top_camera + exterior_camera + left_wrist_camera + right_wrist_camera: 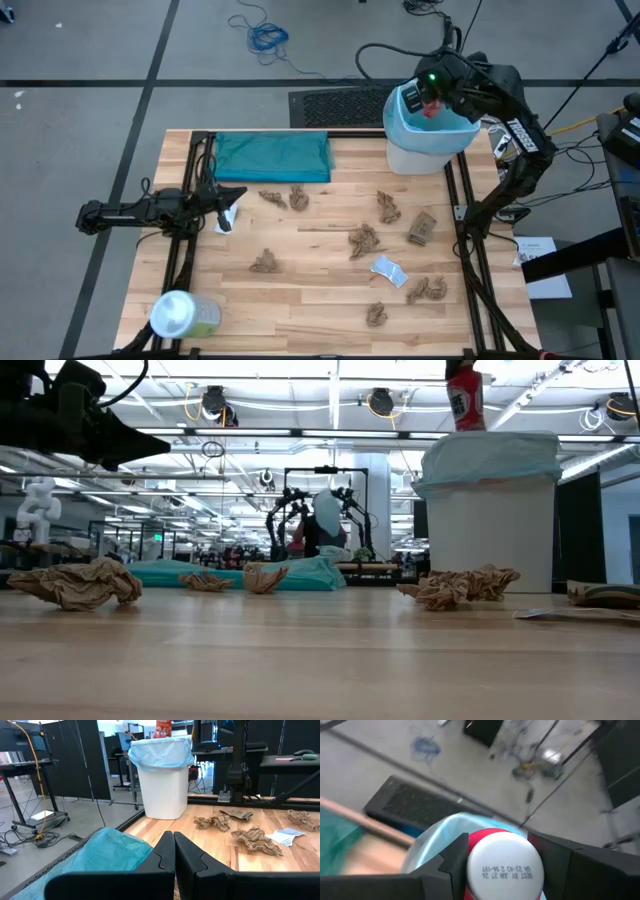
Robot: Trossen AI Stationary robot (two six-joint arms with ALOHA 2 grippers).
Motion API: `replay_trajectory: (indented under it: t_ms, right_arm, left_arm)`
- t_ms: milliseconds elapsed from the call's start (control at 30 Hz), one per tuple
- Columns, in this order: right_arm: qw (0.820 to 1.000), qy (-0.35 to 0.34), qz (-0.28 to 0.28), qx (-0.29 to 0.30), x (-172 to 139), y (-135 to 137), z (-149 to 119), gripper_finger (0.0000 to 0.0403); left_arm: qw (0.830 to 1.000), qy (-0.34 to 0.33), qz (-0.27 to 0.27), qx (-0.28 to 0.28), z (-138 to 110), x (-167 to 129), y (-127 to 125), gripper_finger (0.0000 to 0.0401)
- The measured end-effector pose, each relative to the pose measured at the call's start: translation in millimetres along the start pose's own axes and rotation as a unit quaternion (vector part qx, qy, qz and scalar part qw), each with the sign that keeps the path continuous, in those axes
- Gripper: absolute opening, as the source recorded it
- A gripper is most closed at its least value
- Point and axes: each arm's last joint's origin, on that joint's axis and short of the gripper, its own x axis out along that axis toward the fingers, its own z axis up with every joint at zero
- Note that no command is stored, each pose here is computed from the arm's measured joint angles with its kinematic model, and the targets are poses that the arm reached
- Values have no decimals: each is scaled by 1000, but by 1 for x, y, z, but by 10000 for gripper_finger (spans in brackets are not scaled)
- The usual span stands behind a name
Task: Place trash/remove bag and relplace
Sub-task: Put the red plastic bottle into the trash bin, then put the brown napkin into the trash bin
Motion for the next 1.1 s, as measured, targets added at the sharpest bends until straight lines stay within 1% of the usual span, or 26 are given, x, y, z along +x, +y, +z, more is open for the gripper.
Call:
replay_trajectory:
  t_ms: [100,200,233,367,433,533,633,700,767,833,900,933,1000,1100]
  right_arm:
    - [1000,27,3,0,15,2,0,154]
    - [998,57,-8,-8,32,6,-2,158]
    - [998,64,-14,-10,38,6,-3,173]
    - [995,93,-35,-21,54,7,-9,265]
    - [993,104,-43,-29,61,7,-11,302]
    - [992,112,-51,-36,67,5,-13,333]
    - [992,108,-53,-46,69,4,-11,341]
    - [992,101,-50,-54,68,3,-9,338]
    - [993,92,-35,-61,64,4,-7,332]
    - [994,89,-2,-65,59,6,-6,319]
    - [992,101,46,-68,56,12,-7,297]
    - [989,112,64,-72,55,14,-9,281]
    - [986,128,76,-81,55,22,-12,241]
    - [983,143,76,-91,63,33,-15,159]
  left_arm:
    - [1000,0,0,0,0,0,0,0]
    - [1000,0,0,0,0,0,0,0]
    - [1000,0,0,0,0,0,0,0]
    - [1000,0,0,0,0,0,0,0]
    - [1000,0,0,0,0,0,0,0]
    - [1000,0,0,0,0,0,0,0]
    - [1000,0,1,12,0,0,0,0]
    - [1000,-4,1,15,1,0,0,0]
    - [1000,-15,2,11,3,0,0,0]
    - [1000,-24,3,8,5,0,1,0]
    - [1000,-25,3,6,5,0,1,0]
    - [1000,-24,3,5,5,0,1,0]
    - [1000,-24,4,4,5,0,1,0]
    - [1000,-19,4,5,4,1,0,0]
